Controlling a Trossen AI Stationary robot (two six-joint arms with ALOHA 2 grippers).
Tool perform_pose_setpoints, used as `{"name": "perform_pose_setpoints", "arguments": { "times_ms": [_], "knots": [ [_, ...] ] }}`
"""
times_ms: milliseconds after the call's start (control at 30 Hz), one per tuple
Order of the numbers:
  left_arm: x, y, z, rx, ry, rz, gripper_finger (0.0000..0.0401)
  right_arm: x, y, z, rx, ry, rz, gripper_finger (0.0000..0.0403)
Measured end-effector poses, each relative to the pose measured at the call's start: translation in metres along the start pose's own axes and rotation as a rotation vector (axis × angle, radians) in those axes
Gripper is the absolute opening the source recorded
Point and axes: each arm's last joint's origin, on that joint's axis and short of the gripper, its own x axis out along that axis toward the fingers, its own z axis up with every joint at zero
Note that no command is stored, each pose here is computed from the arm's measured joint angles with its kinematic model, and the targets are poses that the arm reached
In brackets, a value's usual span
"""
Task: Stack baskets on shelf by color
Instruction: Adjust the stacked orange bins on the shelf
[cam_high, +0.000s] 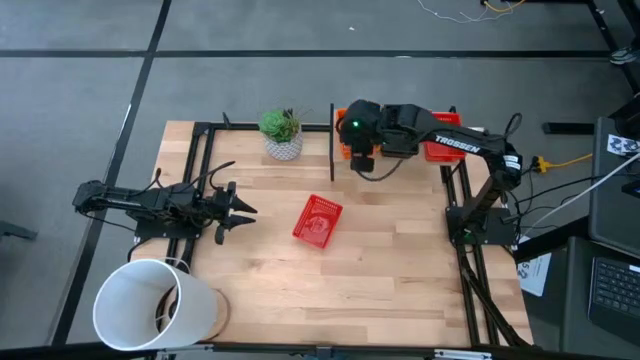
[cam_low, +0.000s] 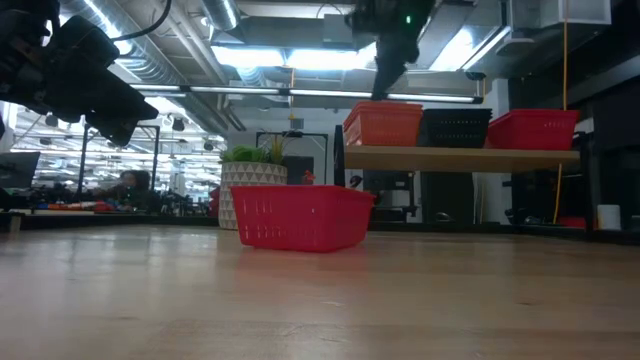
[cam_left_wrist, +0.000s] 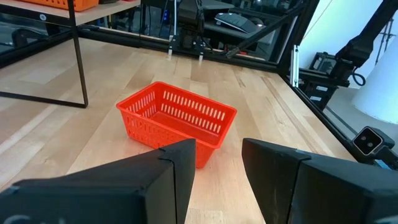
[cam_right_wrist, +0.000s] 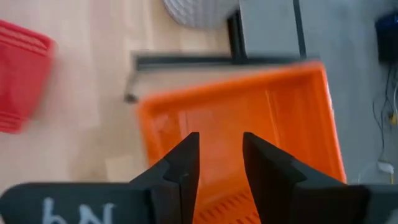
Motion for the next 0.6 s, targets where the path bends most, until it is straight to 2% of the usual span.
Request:
{"name": "perform_pose_setpoints", "arguments": {
  "times_ms": [167,267,600],
  "knots": [
    [0.0,0.0,0.0,0.0,0.0,0.0,0.0125,0.019,-0.014,-0.007,0.036,0.051,-0.013,0.0123],
    [0.0,0.0,0.0,0.0,0.0,0.0,0.0125,0.022,-0.019,-0.006,0.057,0.027,-0.013,0.0123],
    [0.0,0.0,0.0,0.0,0.0,0.0,0.0125,0.03,-0.016,-0.003,0.055,0.002,0.07,0.0123]
  ]
}}
